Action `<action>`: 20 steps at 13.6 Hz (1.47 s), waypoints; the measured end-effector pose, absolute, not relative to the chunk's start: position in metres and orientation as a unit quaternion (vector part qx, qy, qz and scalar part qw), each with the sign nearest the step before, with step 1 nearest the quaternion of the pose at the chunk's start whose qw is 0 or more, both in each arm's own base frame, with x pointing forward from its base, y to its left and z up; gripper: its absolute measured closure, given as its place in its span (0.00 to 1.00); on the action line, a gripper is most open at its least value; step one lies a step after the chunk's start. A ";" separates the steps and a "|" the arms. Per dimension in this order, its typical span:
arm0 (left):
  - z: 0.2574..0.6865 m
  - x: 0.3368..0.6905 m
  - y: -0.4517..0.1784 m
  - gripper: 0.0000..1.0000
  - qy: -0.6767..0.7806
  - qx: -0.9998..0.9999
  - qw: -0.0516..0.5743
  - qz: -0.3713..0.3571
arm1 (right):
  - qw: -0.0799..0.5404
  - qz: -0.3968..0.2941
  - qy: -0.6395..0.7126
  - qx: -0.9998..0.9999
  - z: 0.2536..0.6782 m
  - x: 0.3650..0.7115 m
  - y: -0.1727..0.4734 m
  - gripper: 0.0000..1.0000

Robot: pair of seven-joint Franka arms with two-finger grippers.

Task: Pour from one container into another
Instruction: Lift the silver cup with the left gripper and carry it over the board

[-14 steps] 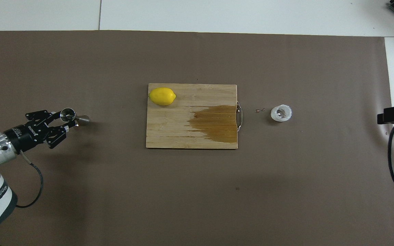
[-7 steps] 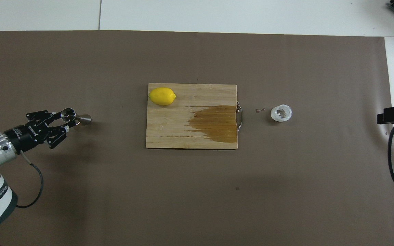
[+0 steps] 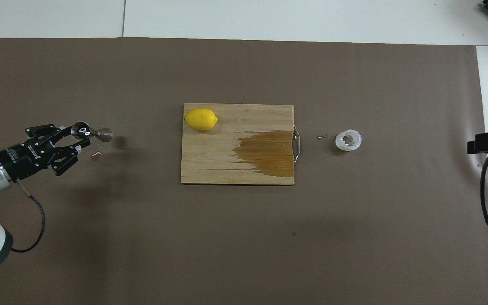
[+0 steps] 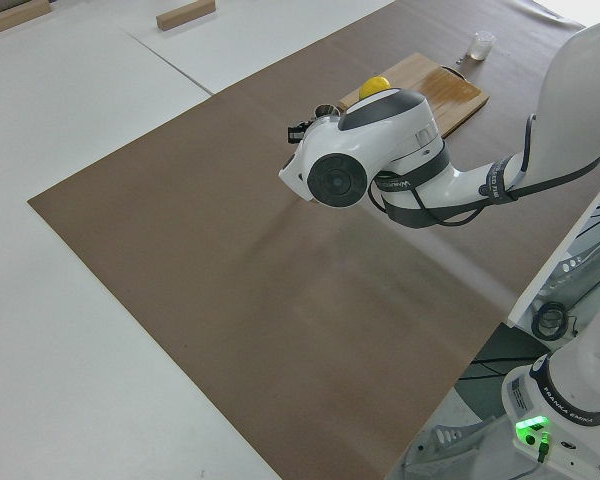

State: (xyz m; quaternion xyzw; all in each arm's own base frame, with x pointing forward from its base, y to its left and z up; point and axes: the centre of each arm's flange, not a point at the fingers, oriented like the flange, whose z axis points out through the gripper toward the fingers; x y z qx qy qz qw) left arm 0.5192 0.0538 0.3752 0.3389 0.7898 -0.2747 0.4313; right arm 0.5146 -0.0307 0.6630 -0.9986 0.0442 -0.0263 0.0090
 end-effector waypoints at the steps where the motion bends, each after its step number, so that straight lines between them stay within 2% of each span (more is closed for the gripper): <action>1: 0.385 0.523 0.040 0.51 0.788 0.337 0.429 -0.284 | 0.009 -0.026 0.044 -0.999 0.663 0.515 -0.031 0.00; 6: 0.417 0.534 -0.059 0.51 0.776 0.354 0.400 -0.336 | 0.009 -0.026 0.044 -0.999 0.663 0.515 -0.031 0.00; 9: 0.428 0.533 -0.127 0.51 0.787 0.358 0.387 -0.320 | 0.009 -0.026 0.044 -0.999 0.663 0.515 -0.031 0.00; 14: 0.416 0.494 -0.235 0.51 0.822 0.293 0.397 -0.284 | 0.009 -0.026 0.044 -0.999 0.663 0.515 -0.031 0.00; 16: 0.405 0.471 -0.265 0.51 0.840 0.262 0.393 -0.266 | 0.009 -0.026 0.044 -0.999 0.663 0.515 -0.031 0.00; 20: 0.398 0.455 -0.309 0.51 0.846 0.264 0.387 -0.253 | 0.009 -0.026 0.044 -0.999 0.663 0.515 -0.031 0.00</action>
